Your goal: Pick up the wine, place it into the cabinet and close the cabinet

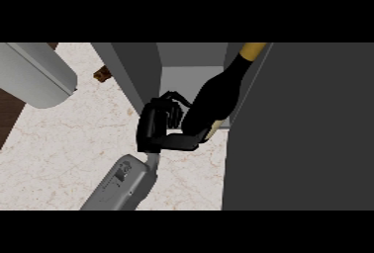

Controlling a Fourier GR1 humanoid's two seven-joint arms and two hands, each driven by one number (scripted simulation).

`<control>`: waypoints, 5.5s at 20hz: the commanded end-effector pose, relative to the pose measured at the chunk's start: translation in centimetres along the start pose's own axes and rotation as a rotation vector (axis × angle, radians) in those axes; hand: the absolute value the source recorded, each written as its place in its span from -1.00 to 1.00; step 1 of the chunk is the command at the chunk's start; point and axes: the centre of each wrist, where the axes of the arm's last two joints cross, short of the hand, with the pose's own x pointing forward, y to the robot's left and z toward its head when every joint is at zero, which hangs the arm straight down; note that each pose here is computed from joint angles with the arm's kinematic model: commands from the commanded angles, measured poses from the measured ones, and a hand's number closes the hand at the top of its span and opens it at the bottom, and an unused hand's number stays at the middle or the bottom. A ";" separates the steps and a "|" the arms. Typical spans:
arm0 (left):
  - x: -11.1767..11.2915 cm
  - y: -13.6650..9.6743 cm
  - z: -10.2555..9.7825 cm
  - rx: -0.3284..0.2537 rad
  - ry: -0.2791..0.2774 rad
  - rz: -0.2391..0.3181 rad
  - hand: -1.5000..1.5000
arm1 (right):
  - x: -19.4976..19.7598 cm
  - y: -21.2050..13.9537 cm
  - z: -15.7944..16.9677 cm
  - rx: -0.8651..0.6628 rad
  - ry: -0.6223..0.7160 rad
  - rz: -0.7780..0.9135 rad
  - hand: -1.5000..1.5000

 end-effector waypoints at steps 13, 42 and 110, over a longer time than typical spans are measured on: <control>-5.7 0.8 0.6 0.062 0.086 -0.037 1.00 | -0.3 0.0 0.2 0.012 0.000 -0.005 -1.00; -6.4 2.4 -5.8 0.107 0.096 0.143 1.00 | 0.9 -0.7 0.1 0.030 0.019 -0.023 -1.00; 6.4 4.4 9.1 -0.113 -0.038 0.145 -1.00 | 2.6 1.5 0.7 0.046 0.004 0.050 -1.00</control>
